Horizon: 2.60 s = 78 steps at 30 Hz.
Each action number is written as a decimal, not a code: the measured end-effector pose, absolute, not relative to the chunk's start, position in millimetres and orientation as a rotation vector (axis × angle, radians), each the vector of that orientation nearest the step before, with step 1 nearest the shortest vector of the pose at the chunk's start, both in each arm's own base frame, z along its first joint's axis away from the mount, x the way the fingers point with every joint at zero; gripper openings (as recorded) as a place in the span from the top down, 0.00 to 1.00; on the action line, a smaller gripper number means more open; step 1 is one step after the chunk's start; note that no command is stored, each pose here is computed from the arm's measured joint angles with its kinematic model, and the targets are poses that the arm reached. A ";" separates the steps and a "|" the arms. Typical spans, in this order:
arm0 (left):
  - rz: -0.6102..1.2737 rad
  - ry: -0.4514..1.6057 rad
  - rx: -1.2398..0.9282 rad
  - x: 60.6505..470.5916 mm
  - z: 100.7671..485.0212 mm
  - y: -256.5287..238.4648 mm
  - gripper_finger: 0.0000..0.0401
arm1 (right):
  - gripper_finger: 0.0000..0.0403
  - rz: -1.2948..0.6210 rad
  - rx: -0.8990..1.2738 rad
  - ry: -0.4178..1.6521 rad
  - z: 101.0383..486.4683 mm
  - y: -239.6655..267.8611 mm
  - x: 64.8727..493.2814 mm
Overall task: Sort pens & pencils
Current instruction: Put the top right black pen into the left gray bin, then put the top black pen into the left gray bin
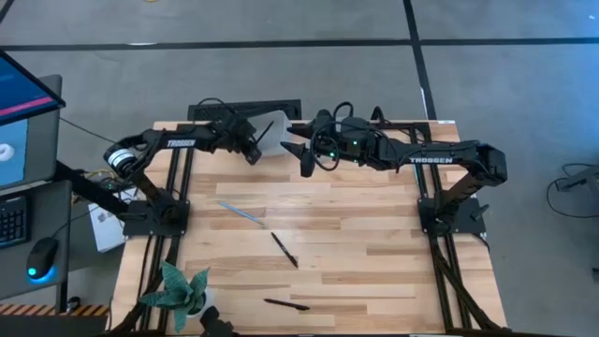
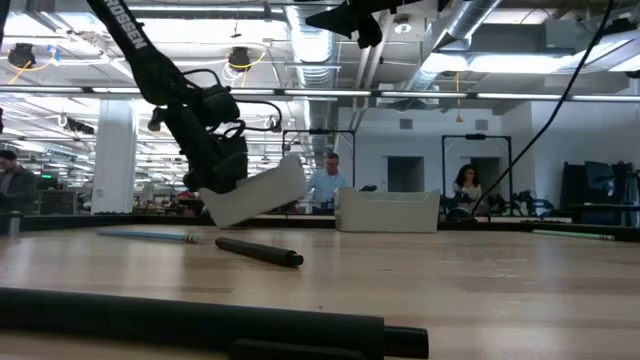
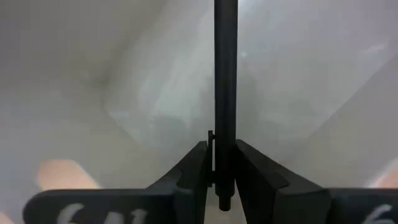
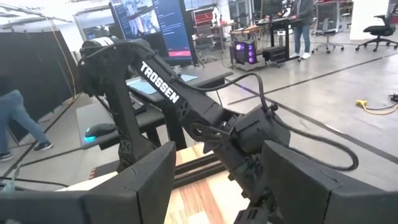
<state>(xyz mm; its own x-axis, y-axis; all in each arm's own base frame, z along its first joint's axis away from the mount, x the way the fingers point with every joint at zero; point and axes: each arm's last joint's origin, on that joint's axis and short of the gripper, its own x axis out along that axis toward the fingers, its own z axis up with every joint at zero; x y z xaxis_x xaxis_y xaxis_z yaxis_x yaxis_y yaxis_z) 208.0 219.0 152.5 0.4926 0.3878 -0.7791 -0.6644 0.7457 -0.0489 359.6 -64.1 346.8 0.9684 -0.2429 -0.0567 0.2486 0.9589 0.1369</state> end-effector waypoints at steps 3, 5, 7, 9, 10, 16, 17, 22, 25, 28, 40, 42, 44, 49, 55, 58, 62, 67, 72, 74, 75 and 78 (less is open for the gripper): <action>0.649 0.846 -0.354 208.3 152.3 218.2 0.83 | 0.35 -0.250 0.159 0.042 346.3 -64.1 359.6; 0.642 0.846 -0.343 208.9 152.4 217.9 0.82 | 0.35 -0.250 0.160 0.042 346.3 -64.1 359.6; 0.633 0.849 -0.335 208.9 152.4 217.8 0.82 | 0.35 -0.250 0.160 0.042 346.3 -64.1 359.6; 0.630 0.852 -0.328 208.7 152.4 217.9 0.82 | 0.35 -0.250 0.160 0.042 346.3 -64.1 359.6; 0.630 0.852 -0.328 208.8 152.4 217.9 0.82 | 0.35 -0.250 0.160 0.042 346.3 -64.1 359.6; 0.634 0.842 -0.321 209.3 153.1 218.6 0.82 | 0.35 -0.250 0.160 0.041 346.4 -64.1 359.6; 0.636 0.834 -0.320 209.7 153.6 219.0 0.82 | 0.35 -0.250 0.160 0.042 346.3 -64.1 359.6; 0.649 0.808 -0.328 210.9 155.0 220.2 0.82 | 0.35 -0.250 0.160 0.041 346.4 -64.1 359.6; 0.659 0.794 -0.344 211.2 155.5 220.7 0.82 | 0.35 -0.250 0.160 0.041 346.4 -64.1 359.6; 0.662 0.797 -0.348 211.0 155.2 220.5 0.82 | 0.35 -0.250 0.160 0.041 346.4 -64.1 359.6; 0.689 0.796 -0.421 209.9 154.0 219.3 0.82 | 0.35 -0.250 0.160 0.041 346.4 -64.1 359.6; 0.689 0.796 -0.422 209.9 154.0 219.3 0.82 | 0.35 -0.250 0.160 0.041 346.4 -64.1 359.6; 0.689 0.795 -0.422 209.9 154.0 219.3 0.82 | 0.35 -0.250 0.161 0.041 346.4 -64.1 359.6; 0.697 0.789 -0.438 209.9 154.0 219.3 0.82 | 0.35 -0.250 0.161 0.041 346.4 -64.1 359.6; 0.704 0.783 -0.454 209.9 154.0 219.4 0.82 | 0.35 -0.250 0.161 0.041 346.4 -64.1 359.6; 0.708 0.777 -0.460 210.1 154.3 219.6 0.80 | 0.35 -0.250 0.161 0.041 346.4 -64.1 359.6; 0.717 0.764 -0.475 210.5 154.7 219.9 0.76 | 0.35 -0.250 0.161 0.041 346.4 -64.1 359.6; 0.724 0.757 -0.489 210.6 154.8 220.1 0.68 | 0.35 -0.250 0.161 0.041 346.4 -64.1 359.6; 0.740 0.744 -0.523 210.6 154.9 220.1 0.64 | 0.35 -0.250 0.161 0.041 346.4 -64.1 359.6; 0.748 0.737 -0.541 210.6 154.9 220.1 0.63 | 0.35 -0.250 0.161 0.041 346.4 -64.1 359.6; 0.751 0.734 -0.548 210.6 154.9 220.1 0.62 | 0.35 -0.250 0.161 0.041 346.4 -64.1 359.6; 0.754 0.730 -0.554 210.7 155.0 220.2 0.62 | 0.35 -0.250 0.161 0.041 346.4 -64.1 359.6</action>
<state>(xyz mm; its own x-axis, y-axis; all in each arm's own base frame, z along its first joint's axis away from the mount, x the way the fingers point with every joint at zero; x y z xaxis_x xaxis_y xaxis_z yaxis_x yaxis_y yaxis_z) 210.7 220.2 155.0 0.5108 0.4101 -0.7556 -0.7688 0.6113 -0.1880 359.6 -64.1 346.4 0.9682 -0.2429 -0.0606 0.2495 0.9562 0.1530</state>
